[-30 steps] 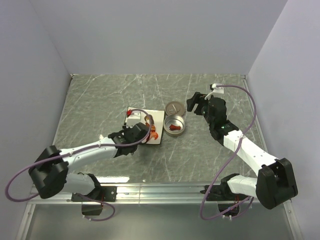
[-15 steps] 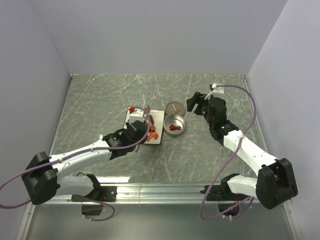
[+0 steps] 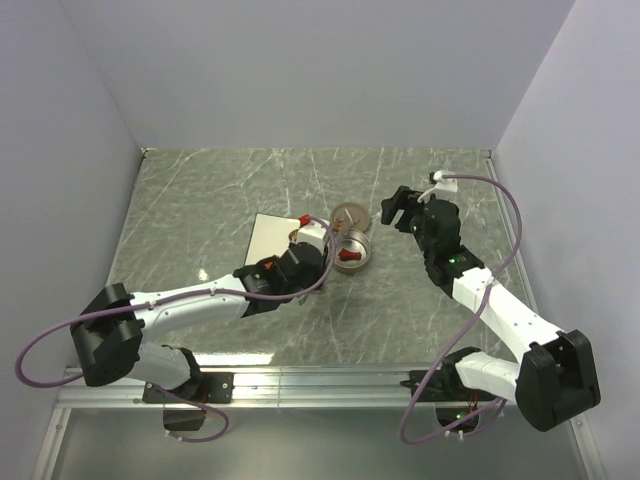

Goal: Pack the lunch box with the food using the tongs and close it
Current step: Place the food into the lunch box, then pick up the food using the clamp, then place the food into the lunch box, then pick up the food using the clamp, then place the food into the lunch box

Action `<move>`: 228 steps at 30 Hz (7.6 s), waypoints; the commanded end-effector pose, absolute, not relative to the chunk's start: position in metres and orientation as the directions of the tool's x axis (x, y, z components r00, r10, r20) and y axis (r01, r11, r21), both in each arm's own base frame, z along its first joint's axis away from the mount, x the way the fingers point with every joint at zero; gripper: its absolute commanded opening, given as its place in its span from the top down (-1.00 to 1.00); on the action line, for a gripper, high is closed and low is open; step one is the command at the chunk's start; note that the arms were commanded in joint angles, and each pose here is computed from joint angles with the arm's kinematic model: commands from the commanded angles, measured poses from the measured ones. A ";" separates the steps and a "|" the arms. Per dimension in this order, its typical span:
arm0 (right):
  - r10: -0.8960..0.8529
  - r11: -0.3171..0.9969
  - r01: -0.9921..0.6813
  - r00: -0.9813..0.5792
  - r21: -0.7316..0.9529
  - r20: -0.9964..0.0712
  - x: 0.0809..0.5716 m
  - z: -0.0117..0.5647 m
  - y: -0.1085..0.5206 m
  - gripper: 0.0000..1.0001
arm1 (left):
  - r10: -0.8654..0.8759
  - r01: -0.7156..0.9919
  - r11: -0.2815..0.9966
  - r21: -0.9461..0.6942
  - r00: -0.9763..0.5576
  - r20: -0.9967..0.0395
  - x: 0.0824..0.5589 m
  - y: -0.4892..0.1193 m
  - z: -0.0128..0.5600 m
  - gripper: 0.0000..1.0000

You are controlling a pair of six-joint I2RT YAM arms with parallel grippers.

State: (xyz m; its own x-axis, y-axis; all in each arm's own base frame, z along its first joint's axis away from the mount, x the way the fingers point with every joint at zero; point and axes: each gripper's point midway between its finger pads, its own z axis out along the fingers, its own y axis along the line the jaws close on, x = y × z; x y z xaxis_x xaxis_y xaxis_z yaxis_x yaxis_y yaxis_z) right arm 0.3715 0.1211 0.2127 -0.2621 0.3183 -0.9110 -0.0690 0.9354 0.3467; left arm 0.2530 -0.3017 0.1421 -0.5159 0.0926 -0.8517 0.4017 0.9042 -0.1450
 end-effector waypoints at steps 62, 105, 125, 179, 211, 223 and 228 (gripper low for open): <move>0.342 0.926 -0.072 -0.250 0.370 -0.906 0.362 0.211 0.115 -0.63 | -0.048 0.142 0.975 -0.169 -0.610 -0.791 0.219 -0.219 0.109 0.14; 0.342 0.930 -0.050 -0.235 0.363 -0.910 0.360 0.213 0.109 -0.63 | 0.003 0.417 0.885 -0.208 -0.452 -0.892 0.253 -0.311 0.192 0.56; 0.337 0.932 -0.048 -0.242 0.358 -0.910 0.362 0.211 0.109 -0.63 | 0.007 0.423 0.883 -0.202 -0.444 -0.896 0.253 -0.316 0.193 -0.03; 0.338 0.932 -0.049 -0.250 0.360 -0.907 0.359 0.206 0.109 -0.63 | -0.023 0.217 0.957 -0.192 -0.605 -0.796 0.211 -0.243 0.112 0.10; 0.338 0.932 -0.043 -0.248 0.359 -0.908 0.360 0.208 0.108 -0.63 | -0.031 0.318 0.927 -0.199 -0.464 -0.886 0.237 -0.280 0.186 0.53; 0.332 0.935 -0.038 -0.254 0.353 -0.908 0.362 0.205 0.108 -0.63 | 0.021 0.425 0.884 -0.193 -0.449 -0.893 0.238 -0.329 0.190 0.23; 0.331 0.936 -0.038 -0.256 0.351 -0.909 0.362 0.204 0.108 -0.64 | 0.033 0.430 0.885 -0.182 -0.447 -0.894 0.239 -0.335 0.189 0.09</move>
State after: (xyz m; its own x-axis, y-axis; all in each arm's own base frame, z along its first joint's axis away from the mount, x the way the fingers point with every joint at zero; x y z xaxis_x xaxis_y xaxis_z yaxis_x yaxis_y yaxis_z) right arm 0.3585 0.1121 0.1949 -0.2891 0.3209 -0.9019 -0.0466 0.9363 0.3481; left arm 0.2334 -0.3154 0.1588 -0.4927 0.0893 -0.8656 0.4021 0.9055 -0.1354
